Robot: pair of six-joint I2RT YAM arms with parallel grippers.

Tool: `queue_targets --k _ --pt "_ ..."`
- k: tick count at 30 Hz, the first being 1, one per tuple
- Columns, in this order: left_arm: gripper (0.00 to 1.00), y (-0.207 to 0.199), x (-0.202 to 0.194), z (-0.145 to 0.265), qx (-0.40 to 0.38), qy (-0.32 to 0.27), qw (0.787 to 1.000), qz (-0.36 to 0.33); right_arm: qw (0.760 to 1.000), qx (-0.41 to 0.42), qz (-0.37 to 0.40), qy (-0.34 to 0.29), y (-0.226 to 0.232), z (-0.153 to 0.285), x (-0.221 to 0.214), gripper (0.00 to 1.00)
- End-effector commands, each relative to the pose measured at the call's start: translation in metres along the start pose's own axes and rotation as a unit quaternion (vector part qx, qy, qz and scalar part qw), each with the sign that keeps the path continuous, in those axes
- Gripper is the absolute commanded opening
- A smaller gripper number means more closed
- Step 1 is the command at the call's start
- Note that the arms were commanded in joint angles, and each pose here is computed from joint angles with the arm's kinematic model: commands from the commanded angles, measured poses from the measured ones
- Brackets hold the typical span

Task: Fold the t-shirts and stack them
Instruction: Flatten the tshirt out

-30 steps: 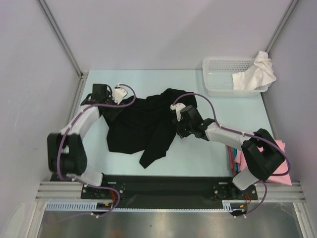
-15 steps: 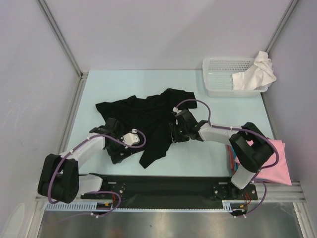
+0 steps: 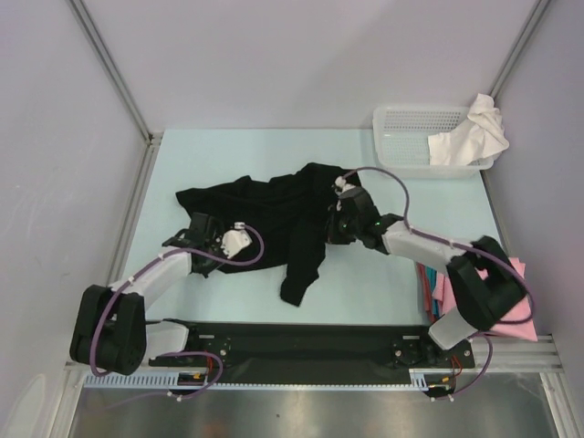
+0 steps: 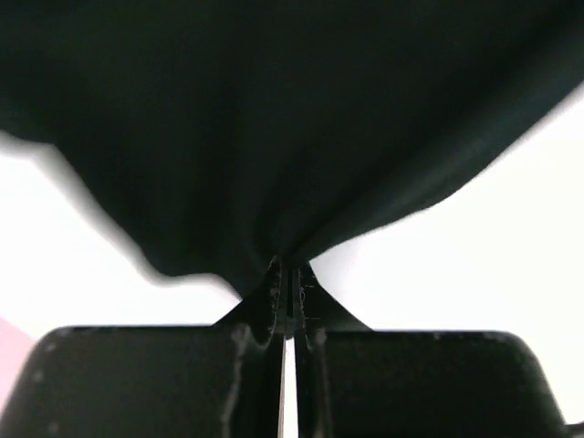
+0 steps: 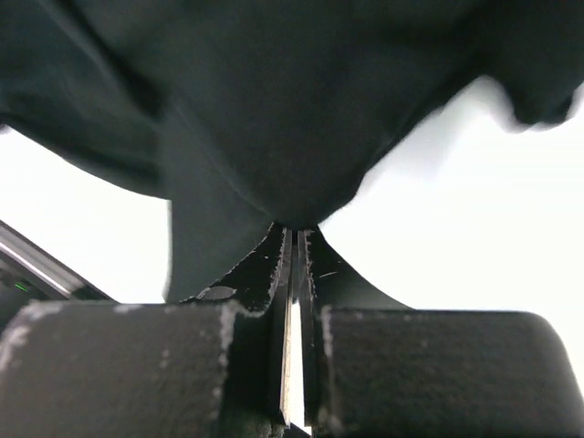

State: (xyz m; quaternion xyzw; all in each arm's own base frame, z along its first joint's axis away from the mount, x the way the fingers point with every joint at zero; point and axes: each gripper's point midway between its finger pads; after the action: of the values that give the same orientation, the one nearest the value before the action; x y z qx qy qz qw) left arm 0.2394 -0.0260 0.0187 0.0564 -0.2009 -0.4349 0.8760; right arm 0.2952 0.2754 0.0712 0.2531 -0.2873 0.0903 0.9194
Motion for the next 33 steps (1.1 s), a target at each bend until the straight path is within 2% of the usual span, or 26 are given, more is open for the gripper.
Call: queue_targets --k 1,2,3,4,6,7,9,10,12,13,15,16,18,19,24,26,28,30,31,32,33 --pt "0.0 0.066 0.018 0.038 0.111 -0.043 0.987 0.104 0.991 0.012 0.028 -0.134 0.018 0.059 0.084 0.0" --pt "0.0 0.088 0.035 0.066 0.138 -0.078 0.98 0.12 0.987 0.002 0.046 -0.154 0.019 0.082 0.095 0.0" --pt "0.01 0.092 0.028 0.08 0.137 -0.066 0.979 0.136 0.981 0.003 0.057 -0.187 0.029 0.105 0.118 0.0" --pt "0.0 0.112 0.045 0.117 0.168 -0.103 0.969 0.148 0.977 -0.024 0.072 -0.197 0.023 0.12 0.124 0.0" --pt "0.0 0.117 0.042 0.151 0.173 -0.102 0.965 0.168 0.956 -0.018 0.089 -0.278 0.04 0.185 0.159 0.0" --pt "0.0 0.132 0.055 0.189 0.202 -0.135 0.955 0.171 0.946 -0.033 0.093 -0.307 0.039 0.21 0.169 0.0" --pt "0.0 0.135 0.053 0.233 0.23 -0.152 0.943 0.185 0.92 -0.032 0.108 -0.376 0.048 0.273 0.184 0.0" --pt "0.0 0.145 0.062 0.272 0.261 -0.185 0.929 0.186 0.904 -0.035 0.106 -0.413 0.053 0.306 0.195 0.0" --pt "0.01 0.145 0.057 0.315 0.297 -0.203 0.913 0.192 0.876 -0.023 0.112 -0.469 0.061 0.363 0.198 0.0" --pt "0.0 0.148 0.059 0.354 0.329 -0.231 0.895 0.195 0.861 -0.014 0.111 -0.495 0.067 0.391 0.202 0.0" --pt "0.0 0.149 0.05 0.39 0.369 -0.239 0.875 0.202 0.841 0.005 0.114 -0.53 0.075 0.431 0.199 0.0" --pt "0.0 0.149 0.048 0.421 0.394 -0.26 0.857 0.206 0.832 0.017 0.116 -0.543 0.081 0.449 0.199 0.0" --pt "0.0 0.149 0.039 0.444 0.423 -0.258 0.843 0.211 0.822 0.033 0.113 -0.558 0.087 0.471 0.195 0.0" --pt "0.0 0.149 0.037 0.466 0.443 -0.272 0.828 0.214 0.819 0.041 0.115 -0.561 0.089 0.478 0.194 0.0" --pt "0.0 0.162 0.037 0.504 0.491 -0.273 0.803 0.201 0.794 0.058 0.114 -0.595 0.1 0.515 0.199 0.0" --pt "0.0 0.18 0.046 0.503 0.506 -0.265 0.796 0.2 0.796 0.039 0.126 -0.591 0.101 0.505 0.214 0.0" --pt "0.0 0.195 0.057 0.49 0.501 -0.257 0.804 0.191 0.795 0.007 0.13 -0.592 0.098 0.498 0.231 0.0" --pt "0.0 0.215 0.076 0.469 0.492 -0.256 0.812 0.182 0.807 -0.03 0.144 -0.572 0.093 0.462 0.254 0.0" --pt "0.0 0.224 0.081 0.445 0.483 -0.238 0.823 0.179 0.806 -0.032 0.148 -0.572 0.095 0.452 0.264 0.0" --pt "0.0 0.242 0.091 0.434 0.493 -0.239 0.817 0.179 0.821 -0.049 0.147 -0.55 0.086 0.418 0.282 0.0" --pt "0.0 0.251 0.095 0.422 0.498 -0.229 0.818 0.174 0.826 -0.046 0.146 -0.543 0.085 0.404 0.293 0.0"
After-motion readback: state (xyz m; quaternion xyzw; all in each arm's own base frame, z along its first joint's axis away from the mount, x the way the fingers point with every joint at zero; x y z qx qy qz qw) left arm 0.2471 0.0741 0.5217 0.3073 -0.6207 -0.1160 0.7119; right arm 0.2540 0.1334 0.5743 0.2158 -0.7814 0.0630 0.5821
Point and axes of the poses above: each gripper's point midway between its finger pads, its own z axis back along the fingers, its own y axis along the line the jaws close on, x = y × z, and after that the axes turned 5 degrees about z, right-handed
